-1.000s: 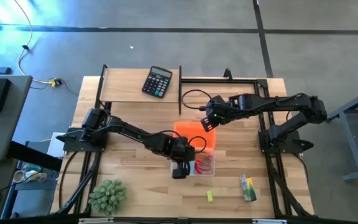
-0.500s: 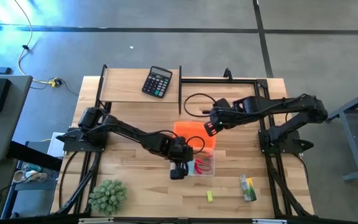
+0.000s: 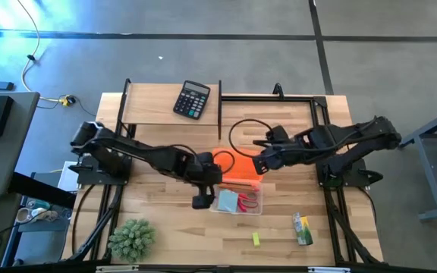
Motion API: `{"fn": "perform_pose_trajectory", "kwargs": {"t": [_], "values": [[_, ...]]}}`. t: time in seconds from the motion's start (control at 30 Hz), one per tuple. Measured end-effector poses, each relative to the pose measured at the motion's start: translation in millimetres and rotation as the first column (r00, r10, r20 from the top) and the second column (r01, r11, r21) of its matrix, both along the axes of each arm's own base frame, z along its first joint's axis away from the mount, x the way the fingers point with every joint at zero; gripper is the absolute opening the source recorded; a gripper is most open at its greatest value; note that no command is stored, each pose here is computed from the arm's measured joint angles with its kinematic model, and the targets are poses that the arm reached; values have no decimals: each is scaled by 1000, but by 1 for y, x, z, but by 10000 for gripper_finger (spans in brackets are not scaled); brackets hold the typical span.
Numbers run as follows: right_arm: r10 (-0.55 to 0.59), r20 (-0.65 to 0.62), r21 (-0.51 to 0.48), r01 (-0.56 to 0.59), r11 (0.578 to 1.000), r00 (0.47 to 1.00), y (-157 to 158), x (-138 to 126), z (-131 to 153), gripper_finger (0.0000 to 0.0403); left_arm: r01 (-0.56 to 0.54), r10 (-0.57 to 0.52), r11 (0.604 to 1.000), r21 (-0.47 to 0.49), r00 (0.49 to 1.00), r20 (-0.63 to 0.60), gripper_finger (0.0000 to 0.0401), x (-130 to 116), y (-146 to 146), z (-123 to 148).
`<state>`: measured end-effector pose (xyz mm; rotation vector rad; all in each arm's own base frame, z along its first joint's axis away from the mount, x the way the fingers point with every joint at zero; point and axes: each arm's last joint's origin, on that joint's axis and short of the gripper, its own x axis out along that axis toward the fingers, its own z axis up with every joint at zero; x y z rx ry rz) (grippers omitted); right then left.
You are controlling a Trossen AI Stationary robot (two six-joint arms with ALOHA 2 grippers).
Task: Pack school essentials
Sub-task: Put the eraser into the supply box
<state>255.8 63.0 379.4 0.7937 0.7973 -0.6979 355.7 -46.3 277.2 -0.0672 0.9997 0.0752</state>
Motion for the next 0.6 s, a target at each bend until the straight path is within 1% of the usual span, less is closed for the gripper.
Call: {"fn": "perform_pose_trajectory", "kwargs": {"t": [0.03, 0.1, 0.17, 0.23, 0.3, 0.37, 0.43, 0.47, 0.5, 0.57, 0.6], "values": [[-3, 2, 8, 3, 1000, 1000, 4, -1, 0, 129, -4, 4, 1000, 7, 1000, 22, 397, -4, 1, 8], [-4, 9, 27, 4, 1000, 1000, 11, -3, 0, 129, -19, 18, 999, 30, 1000, 16, 397, -18, 4, 20], [-11, 17, 49, 10, 999, 1000, 20, -4, -3, 129, -41, 38, 998, 50, 997, 62, 397, -26, 6, 34], [-19, 24, 70, 17, 997, 1000, 28, -3, -8, 129, -65, 61, 995, 75, 997, 44, 397, -39, 8, 42], [-18, 12, 83, 17, 996, 1000, 37, -4, -14, 129, -93, 87, 992, 81, 993, 74, 397, -47, 9, 52], [-25, 18, 103, 23, 994, 1000, 46, -1, -18, 129, -120, 116, 988, 102, 992, 41, 397, -59, 10, 56], [-13, -5, 114, 13, 993, 1000, 56, -1, -23, 129, -144, 138, 983, 110, 989, 58, 397, -66, 8, 61], [-18, 1, 124, 17, 992, 1000, 59, 1, -25, 129, -152, 150, 980, 126, 988, 26, 397, -73, 8, 60], [-14, 6, 133, 13, 991, 1000, 63, 2, -27, 129, -163, 162, 977, 135, 987, 20, 397, -77, 6, 58], [-6, -9, 139, 7, 990, 1000, 71, 4, -32, 129, -192, 186, 974, 118, 981, 63, 397, -80, 2, 56], [-8, -3, 146, 9, 989, 1000, 75, 6, -34, 129, -197, 194, 973, 118, 980, 35, 397, -87, 1, 51]]}}
